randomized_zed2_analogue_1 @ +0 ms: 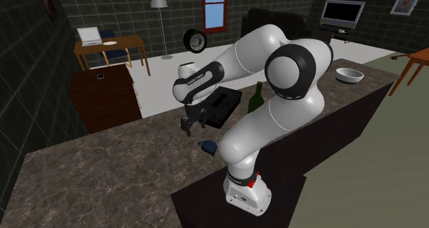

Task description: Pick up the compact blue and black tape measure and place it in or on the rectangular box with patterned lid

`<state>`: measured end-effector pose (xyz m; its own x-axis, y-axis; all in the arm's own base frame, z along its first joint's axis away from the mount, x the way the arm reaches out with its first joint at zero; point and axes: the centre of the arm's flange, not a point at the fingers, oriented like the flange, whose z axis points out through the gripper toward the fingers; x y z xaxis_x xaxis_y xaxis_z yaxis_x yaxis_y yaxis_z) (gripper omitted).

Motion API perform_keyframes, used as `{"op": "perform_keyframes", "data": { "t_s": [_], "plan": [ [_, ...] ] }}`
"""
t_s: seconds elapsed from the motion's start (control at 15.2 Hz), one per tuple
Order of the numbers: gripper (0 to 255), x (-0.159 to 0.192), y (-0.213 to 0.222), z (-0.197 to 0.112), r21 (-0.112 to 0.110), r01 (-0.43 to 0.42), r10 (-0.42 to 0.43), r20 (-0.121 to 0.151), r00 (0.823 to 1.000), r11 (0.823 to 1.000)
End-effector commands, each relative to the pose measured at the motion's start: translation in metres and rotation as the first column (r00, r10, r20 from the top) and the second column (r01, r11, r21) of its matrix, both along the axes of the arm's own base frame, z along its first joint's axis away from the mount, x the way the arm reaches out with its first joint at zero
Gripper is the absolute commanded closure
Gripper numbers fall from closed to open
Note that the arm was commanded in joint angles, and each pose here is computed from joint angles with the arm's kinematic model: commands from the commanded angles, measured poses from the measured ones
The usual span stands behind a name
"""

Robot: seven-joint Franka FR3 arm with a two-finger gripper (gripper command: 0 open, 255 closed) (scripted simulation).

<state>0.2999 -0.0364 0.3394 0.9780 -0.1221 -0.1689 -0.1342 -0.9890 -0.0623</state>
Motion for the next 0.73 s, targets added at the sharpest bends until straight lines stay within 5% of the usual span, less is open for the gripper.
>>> {"op": "perform_keyframes", "data": {
  "t_s": [0.0, 0.2, 0.66],
  "plan": [
    [0, -0.004, -0.003, -0.025, 0.0, 0.0, 0.0, -0.022, 1.0, 1.0],
    [0, -0.009, -0.006, -0.055, -0.001, -0.001, 0.001, -0.049, 0.999, 1.0],
    [0, -0.017, -0.003, -0.094, -0.001, -0.001, 0.001, -0.049, 0.999, 1.0]
  ]
}}
